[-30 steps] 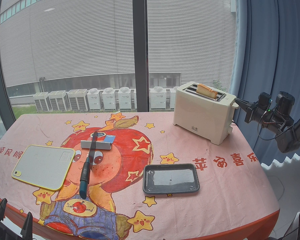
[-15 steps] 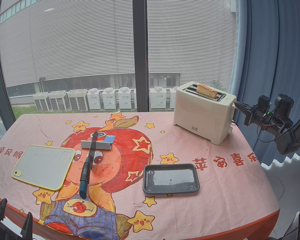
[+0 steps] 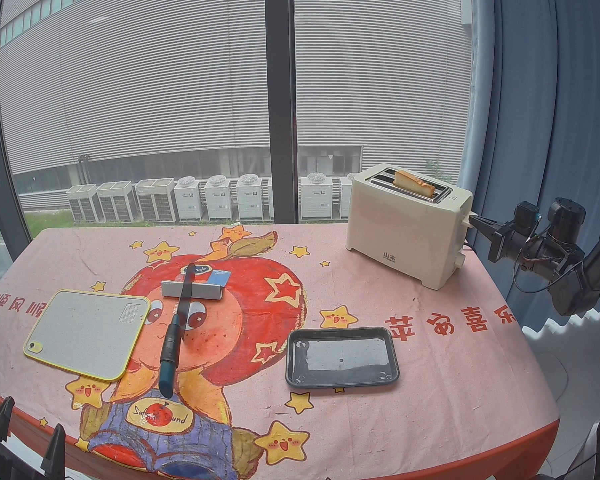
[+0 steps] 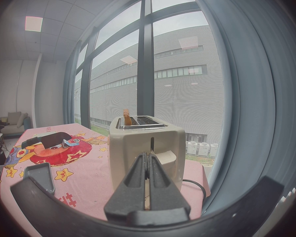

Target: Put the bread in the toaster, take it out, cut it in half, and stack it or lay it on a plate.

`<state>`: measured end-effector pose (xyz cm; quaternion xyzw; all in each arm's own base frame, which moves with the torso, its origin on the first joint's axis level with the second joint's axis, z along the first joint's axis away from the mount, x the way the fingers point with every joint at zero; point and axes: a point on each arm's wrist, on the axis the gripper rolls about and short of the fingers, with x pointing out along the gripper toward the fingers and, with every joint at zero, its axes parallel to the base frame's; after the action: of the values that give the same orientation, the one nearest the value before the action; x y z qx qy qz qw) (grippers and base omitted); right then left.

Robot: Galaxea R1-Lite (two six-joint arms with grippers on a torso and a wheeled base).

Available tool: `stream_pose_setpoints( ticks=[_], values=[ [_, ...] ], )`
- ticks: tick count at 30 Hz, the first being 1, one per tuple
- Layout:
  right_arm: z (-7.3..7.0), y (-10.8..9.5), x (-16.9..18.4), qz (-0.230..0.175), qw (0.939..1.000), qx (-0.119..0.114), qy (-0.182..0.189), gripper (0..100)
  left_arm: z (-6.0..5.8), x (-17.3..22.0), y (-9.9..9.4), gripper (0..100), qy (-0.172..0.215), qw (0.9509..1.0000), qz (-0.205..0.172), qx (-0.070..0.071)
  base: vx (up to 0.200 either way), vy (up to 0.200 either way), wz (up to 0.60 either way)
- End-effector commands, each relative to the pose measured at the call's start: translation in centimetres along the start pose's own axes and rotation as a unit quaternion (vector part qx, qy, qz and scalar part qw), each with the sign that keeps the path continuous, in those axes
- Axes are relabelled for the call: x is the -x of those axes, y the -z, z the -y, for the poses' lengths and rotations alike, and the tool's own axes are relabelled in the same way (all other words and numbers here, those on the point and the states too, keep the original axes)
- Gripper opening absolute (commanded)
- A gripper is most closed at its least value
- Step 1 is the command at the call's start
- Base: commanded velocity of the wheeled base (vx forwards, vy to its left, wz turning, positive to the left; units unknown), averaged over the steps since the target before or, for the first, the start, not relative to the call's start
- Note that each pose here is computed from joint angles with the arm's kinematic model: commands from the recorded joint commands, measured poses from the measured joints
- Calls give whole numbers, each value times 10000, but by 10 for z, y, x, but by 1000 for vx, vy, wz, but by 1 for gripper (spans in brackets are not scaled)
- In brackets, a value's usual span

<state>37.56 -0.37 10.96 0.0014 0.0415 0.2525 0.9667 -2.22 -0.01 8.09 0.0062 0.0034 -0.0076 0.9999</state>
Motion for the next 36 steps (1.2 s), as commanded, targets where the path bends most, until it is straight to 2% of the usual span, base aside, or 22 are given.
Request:
stream_pose_setpoints(
  ticks=[1, 36],
  values=[
    [-1, 5, 0, -73, 10000, -40, -14, 0, 0, -1, 4, 100, 2, 10000, -81, 1, 0, 0, 0],
    [-7, 30, 5, -485, 9985, -259, -56, 0, 0, -1, 4, 100, 2, 10000, -81, 1, 0, 0, 0]
  ],
)
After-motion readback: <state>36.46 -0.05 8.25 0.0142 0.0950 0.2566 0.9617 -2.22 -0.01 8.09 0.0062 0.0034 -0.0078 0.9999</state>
